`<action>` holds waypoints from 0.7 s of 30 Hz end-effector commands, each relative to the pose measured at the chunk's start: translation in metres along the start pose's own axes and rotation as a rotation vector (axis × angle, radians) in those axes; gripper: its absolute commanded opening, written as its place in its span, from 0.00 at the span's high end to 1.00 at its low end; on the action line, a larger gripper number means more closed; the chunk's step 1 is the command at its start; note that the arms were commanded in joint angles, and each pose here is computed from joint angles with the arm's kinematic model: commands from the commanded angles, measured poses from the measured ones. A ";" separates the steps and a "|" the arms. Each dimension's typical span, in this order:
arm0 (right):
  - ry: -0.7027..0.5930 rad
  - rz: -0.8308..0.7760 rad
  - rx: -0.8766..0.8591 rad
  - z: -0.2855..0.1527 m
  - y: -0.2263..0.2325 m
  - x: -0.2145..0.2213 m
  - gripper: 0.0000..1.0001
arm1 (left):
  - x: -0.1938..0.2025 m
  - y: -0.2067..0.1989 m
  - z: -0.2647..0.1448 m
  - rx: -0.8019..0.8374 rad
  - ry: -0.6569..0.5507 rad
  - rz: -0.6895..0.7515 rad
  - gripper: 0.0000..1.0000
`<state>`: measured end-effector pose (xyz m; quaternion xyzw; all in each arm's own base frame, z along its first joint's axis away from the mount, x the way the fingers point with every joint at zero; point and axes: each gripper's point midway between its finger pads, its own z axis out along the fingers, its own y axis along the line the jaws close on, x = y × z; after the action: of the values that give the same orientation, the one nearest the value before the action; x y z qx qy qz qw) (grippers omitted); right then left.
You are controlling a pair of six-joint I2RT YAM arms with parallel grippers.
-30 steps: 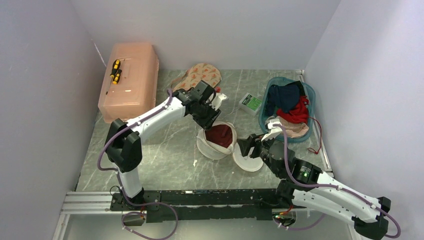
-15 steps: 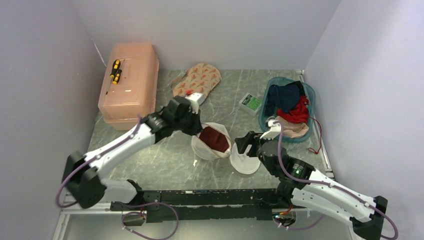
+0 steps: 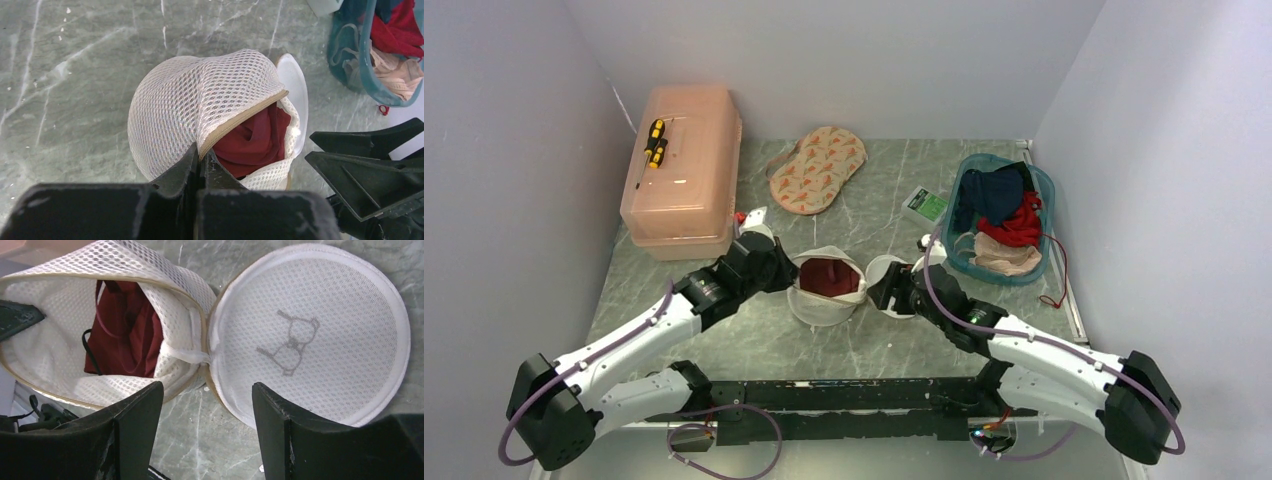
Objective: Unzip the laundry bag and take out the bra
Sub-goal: Adjust the laundry bag at the center of the board.
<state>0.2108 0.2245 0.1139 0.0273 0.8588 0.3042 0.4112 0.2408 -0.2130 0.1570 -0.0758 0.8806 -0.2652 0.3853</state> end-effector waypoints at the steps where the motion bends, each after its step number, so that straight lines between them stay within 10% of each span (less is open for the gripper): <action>1: -0.073 0.075 -0.060 -0.004 0.015 -0.018 0.31 | -0.020 0.005 -0.006 -0.086 -0.060 -0.056 0.97; 14: -0.116 0.184 0.120 -0.015 -0.039 -0.013 0.27 | 0.003 0.036 -0.007 -0.139 -0.065 -0.115 0.97; 21: -0.064 0.203 -0.097 -0.003 0.006 -0.014 0.29 | 0.007 0.040 -0.006 -0.155 -0.047 -0.104 0.97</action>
<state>0.2149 0.1921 0.0988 0.1271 0.8563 0.2970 0.4030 0.2314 -0.1812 0.1334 -0.1458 0.8881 -0.2164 0.3784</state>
